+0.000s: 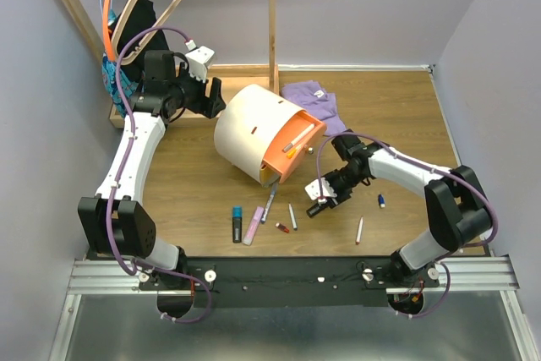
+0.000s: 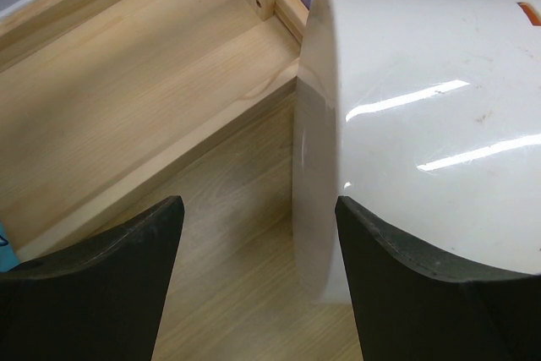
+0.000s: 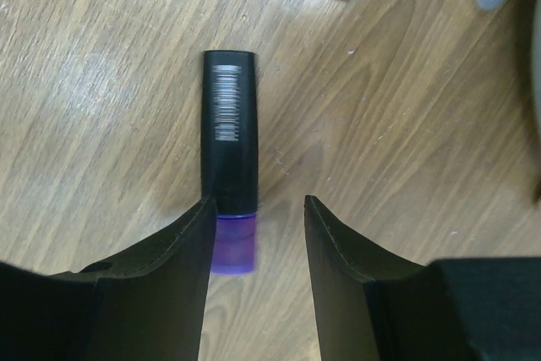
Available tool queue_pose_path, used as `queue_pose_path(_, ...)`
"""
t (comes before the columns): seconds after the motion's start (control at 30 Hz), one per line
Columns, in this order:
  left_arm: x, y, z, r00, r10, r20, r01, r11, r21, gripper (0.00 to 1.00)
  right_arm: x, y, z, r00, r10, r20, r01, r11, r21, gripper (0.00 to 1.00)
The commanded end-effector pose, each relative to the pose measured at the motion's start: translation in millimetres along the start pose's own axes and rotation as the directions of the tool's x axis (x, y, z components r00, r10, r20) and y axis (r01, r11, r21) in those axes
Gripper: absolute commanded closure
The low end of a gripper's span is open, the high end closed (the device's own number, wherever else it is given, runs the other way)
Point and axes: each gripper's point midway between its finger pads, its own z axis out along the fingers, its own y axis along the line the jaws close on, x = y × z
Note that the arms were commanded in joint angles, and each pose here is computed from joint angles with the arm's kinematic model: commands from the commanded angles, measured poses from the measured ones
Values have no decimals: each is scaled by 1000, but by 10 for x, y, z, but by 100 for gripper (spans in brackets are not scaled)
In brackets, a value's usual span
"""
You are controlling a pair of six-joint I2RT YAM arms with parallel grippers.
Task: Sort the stationery into containers
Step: Pick up the pen from the center of the board.
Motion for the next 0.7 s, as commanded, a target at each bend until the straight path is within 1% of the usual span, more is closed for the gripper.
queue_pose_path(0.0,165,19,53,999,-22,-47,22,1000,-3,18,109,45,91,997,60,-43,-61,998,-28,48)
queue_pose_path(0.17,184,21,52,998,-19,-51,19,1000,-4,18,135,257,135,995,86,-56,-91,993,-81,50)
queue_pose_path(0.27,188,26,52,999,-19,-51,18,1000,-8,18,153,353,143,993,97,-65,-103,989,-105,55)
queue_pose_path(0.37,204,29,58,998,-19,-54,18,1000,-9,18,156,405,150,992,107,-66,-115,985,-129,69)
queue_pose_path(0.4,204,28,58,998,-20,-54,20,1000,-9,18,146,401,144,992,110,-64,-117,985,-130,76)
queue_pose_path(0.5,194,27,49,998,-16,-52,16,1000,-9,18,75,376,79,989,135,-53,-141,981,-132,87)
queue_pose_path(0.63,158,22,42,999,-13,-42,13,1000,-7,18,-147,249,-239,986,161,-50,-164,985,-57,90)
queue_pose_path(0.67,139,25,45,999,-13,-37,13,1000,-6,18,-237,183,-399,989,139,-50,-139,990,-2,91)
